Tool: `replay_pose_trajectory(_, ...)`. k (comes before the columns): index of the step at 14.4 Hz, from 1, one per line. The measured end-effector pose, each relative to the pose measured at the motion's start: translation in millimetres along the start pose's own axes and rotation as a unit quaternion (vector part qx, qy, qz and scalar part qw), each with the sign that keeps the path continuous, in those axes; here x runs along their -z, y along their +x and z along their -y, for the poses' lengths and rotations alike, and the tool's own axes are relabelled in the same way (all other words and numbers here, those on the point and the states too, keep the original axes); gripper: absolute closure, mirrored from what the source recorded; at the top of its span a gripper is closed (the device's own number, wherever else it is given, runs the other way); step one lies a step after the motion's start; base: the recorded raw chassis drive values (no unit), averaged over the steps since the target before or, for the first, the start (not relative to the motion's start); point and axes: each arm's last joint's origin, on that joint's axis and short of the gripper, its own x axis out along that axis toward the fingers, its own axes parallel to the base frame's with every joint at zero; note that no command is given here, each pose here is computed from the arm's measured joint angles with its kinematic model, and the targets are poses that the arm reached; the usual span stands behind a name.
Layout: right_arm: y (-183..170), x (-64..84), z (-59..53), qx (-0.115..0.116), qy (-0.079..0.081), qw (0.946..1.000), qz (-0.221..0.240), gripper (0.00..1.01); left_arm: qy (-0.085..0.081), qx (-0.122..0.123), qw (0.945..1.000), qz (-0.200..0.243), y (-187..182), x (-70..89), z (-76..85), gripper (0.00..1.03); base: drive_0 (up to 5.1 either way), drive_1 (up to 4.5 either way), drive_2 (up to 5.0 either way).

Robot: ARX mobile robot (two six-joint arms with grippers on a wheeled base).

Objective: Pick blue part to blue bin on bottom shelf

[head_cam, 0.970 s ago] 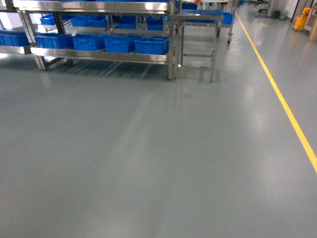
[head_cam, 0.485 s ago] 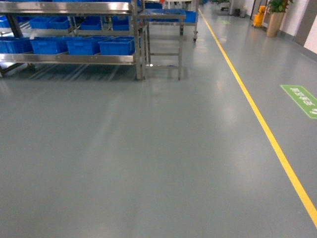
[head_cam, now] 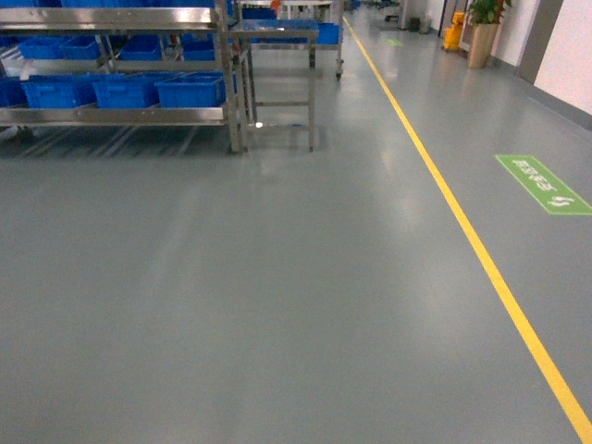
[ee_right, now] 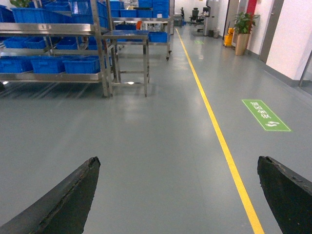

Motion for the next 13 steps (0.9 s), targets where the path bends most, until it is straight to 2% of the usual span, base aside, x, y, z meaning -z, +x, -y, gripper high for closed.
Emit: replay_pose_trajectory(13,0.0,-0.1,0.0,0.0,0.0,1.0,0.001,0.03,0.003,-0.001,1.0,-0.005,0.6,1.2,0.1,0.58,-0.1,4.0,-4.1)
